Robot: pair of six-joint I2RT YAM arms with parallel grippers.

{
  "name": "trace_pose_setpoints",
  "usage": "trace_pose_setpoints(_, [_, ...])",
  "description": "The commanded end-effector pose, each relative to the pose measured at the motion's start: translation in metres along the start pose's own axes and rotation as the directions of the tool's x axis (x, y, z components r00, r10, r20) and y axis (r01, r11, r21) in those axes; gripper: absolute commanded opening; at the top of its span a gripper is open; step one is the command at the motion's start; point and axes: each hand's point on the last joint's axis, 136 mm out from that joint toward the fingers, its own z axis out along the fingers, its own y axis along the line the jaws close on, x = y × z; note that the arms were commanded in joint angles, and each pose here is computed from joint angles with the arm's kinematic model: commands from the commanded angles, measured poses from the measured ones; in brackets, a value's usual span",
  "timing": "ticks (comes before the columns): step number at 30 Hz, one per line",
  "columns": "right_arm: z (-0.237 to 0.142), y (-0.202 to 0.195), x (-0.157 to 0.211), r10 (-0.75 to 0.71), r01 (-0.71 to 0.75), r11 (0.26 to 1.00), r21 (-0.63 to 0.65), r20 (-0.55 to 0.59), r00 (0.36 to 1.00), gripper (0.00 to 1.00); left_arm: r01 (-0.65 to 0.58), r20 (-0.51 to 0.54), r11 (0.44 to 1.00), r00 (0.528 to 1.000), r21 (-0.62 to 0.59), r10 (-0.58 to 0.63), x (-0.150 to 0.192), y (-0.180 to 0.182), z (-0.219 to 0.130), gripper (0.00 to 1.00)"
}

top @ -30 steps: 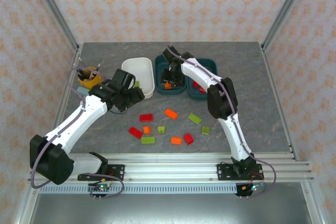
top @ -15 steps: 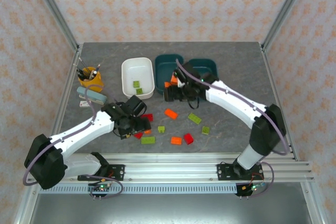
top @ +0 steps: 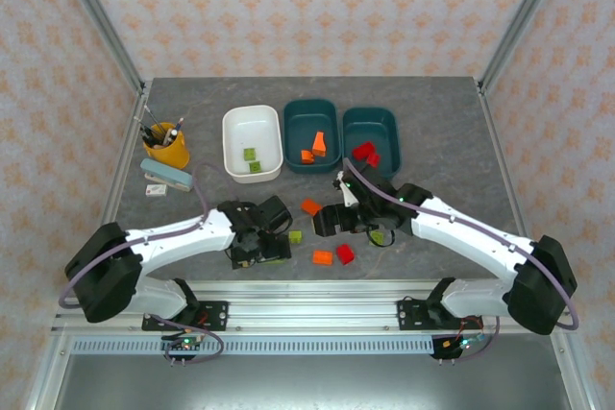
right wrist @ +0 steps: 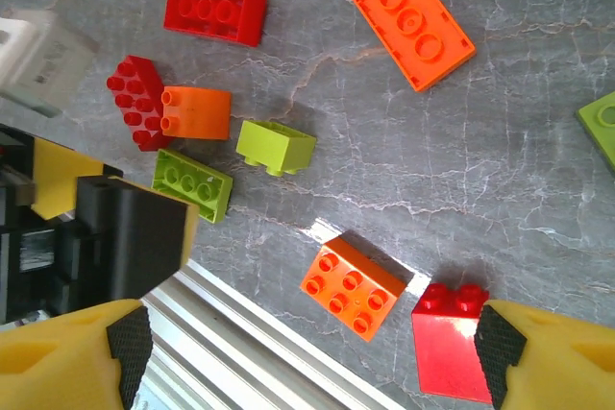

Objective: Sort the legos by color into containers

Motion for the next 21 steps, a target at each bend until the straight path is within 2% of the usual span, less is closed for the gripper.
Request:
trace_pose_setpoints(1, [0.001, -0.002, 0.002, 0.011, -0.011, 1.000, -0.004, 0.008, 1.000, 0.89, -0.024, 0.048, 1.000, 0.999, -0.018, 0.025, -0.010, -0.011, -0.001, 0.93])
trace_pose_setpoints(11, [-0.002, 0.003, 0.001, 0.016, -0.015, 1.000, -0.028, 0.017, 1.000, 0.89, -0.067, 0.035, 0.995, 0.997, -0.073, 0.070, -0.013, -0.015, 0.016, 0.92])
trace_pose_setpoints(21, [-0.005, -0.001, 0.002, 0.035, -0.034, 0.999, -0.017, 0.029, 0.999, 0.88, -0.090, 0.040, 0.990, 0.995, -0.108, 0.094, -0.015, -0.012, 0.028, 0.77])
